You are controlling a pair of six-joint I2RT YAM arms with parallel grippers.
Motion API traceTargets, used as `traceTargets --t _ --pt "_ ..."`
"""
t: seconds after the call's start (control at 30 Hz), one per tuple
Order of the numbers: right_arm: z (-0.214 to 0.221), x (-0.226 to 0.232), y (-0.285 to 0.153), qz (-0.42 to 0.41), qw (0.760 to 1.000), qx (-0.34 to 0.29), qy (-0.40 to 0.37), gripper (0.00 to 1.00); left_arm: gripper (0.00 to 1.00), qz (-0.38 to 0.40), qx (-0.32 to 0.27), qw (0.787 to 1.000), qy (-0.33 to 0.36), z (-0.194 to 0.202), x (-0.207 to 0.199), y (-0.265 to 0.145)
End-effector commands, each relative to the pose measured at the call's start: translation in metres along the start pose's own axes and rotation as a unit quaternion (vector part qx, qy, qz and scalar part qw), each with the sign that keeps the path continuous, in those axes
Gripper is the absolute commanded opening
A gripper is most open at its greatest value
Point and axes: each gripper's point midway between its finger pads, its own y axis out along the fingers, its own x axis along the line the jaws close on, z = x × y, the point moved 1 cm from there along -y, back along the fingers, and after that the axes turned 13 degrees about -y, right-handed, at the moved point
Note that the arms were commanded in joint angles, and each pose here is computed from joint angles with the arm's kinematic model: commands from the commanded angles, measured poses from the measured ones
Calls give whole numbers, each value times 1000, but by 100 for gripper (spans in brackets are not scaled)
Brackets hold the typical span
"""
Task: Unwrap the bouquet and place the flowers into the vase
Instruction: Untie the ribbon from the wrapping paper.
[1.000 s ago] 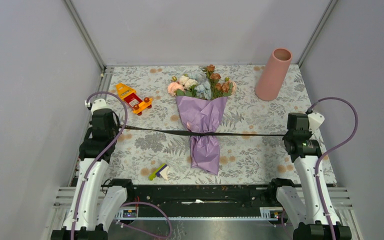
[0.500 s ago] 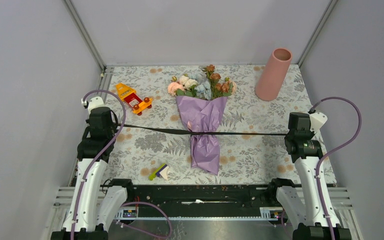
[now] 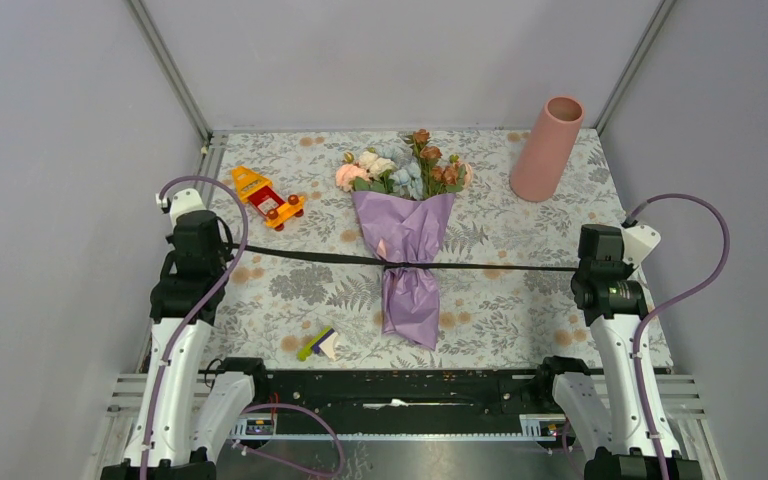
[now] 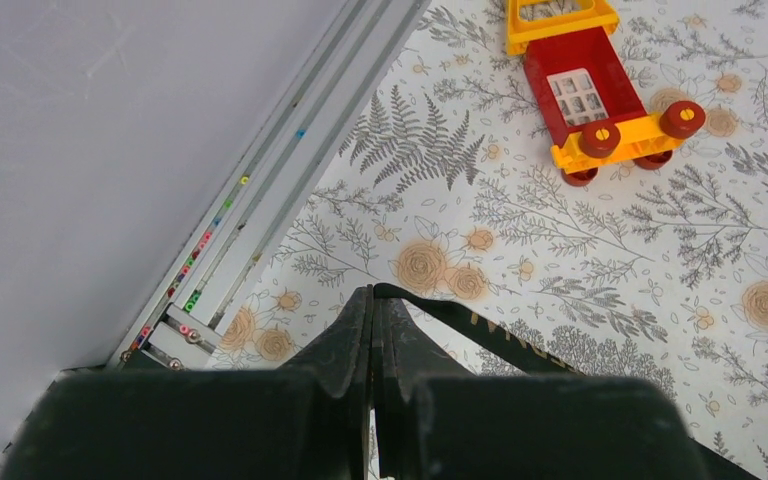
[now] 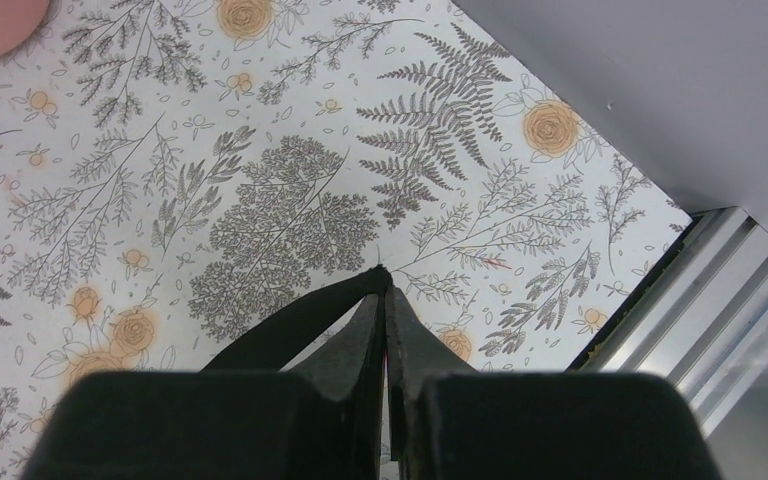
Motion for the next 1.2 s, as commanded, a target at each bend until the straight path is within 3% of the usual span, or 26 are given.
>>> traceTargets --t 0.0,1.17 --pt "-19 -19 -5 47 998 -29 24 0 0 -31 -57 998 -17 -37 11 -8" --pt "6 -25 22 78 995 25 56 0 0 -71 -74 995 -18 -35 29 -5"
